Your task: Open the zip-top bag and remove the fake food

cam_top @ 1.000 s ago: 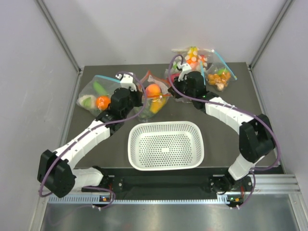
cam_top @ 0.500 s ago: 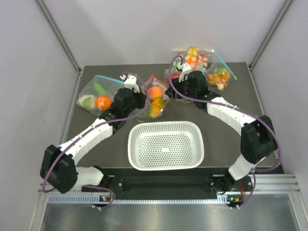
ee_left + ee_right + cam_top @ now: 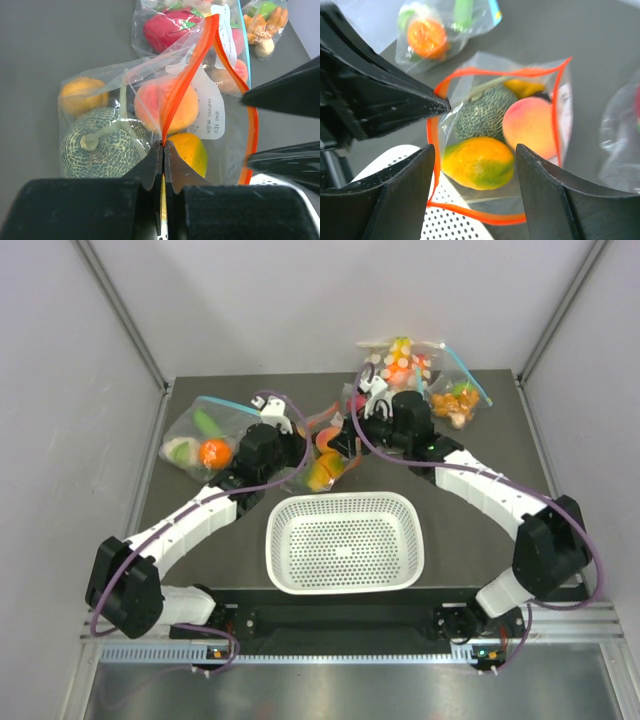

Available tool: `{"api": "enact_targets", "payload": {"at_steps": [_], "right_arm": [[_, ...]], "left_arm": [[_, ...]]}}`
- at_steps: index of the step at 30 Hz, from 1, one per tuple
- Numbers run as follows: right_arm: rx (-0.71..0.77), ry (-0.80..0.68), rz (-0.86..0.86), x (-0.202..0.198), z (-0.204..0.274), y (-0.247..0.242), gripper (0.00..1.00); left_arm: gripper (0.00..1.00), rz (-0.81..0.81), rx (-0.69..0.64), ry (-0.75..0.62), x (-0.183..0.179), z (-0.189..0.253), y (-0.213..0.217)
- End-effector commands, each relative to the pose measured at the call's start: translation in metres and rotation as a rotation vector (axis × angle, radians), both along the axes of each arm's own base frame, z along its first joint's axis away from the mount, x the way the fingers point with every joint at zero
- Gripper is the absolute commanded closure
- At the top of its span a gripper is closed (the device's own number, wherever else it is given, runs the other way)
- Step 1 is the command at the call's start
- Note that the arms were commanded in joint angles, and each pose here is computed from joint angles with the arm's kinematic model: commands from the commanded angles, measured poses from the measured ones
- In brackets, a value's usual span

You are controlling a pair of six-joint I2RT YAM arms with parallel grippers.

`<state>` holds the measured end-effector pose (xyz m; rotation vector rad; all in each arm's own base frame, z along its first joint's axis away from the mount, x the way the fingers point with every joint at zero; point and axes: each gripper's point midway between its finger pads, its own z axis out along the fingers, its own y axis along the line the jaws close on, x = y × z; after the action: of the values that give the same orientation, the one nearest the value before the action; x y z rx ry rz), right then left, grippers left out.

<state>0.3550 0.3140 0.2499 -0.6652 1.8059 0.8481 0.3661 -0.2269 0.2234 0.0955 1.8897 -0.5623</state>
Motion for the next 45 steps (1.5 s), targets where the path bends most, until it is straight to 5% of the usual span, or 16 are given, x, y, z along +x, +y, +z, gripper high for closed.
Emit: {"api": "enact_targets", "payload": {"at_steps": [1,18,24,45], "right_arm": [[0.020,0.099,0.091,-0.008,-0.032,0.020,0.34],[-0.091,0.294,0.098,-0.012,-0.112,0.022,0.29],[-0.162,0.318,0.191,-0.027,-0.131,0.021,0.14],[-0.061,0.294,0.236,-0.008,-0.138,0.051,0.08]], "left_arm": [[1.00,-0.004,-0.048,-0.044,0.001,0.014,-0.002],[1.00,-0.035,-0.032,-0.009,-0.002,-0.003,-0.007],[1.00,-0.026,0.015,0.045,0.001,-0.038,-0.006],[1.00,0.009,0.161,0.289,0.006,-0.150,-0.003]]}}
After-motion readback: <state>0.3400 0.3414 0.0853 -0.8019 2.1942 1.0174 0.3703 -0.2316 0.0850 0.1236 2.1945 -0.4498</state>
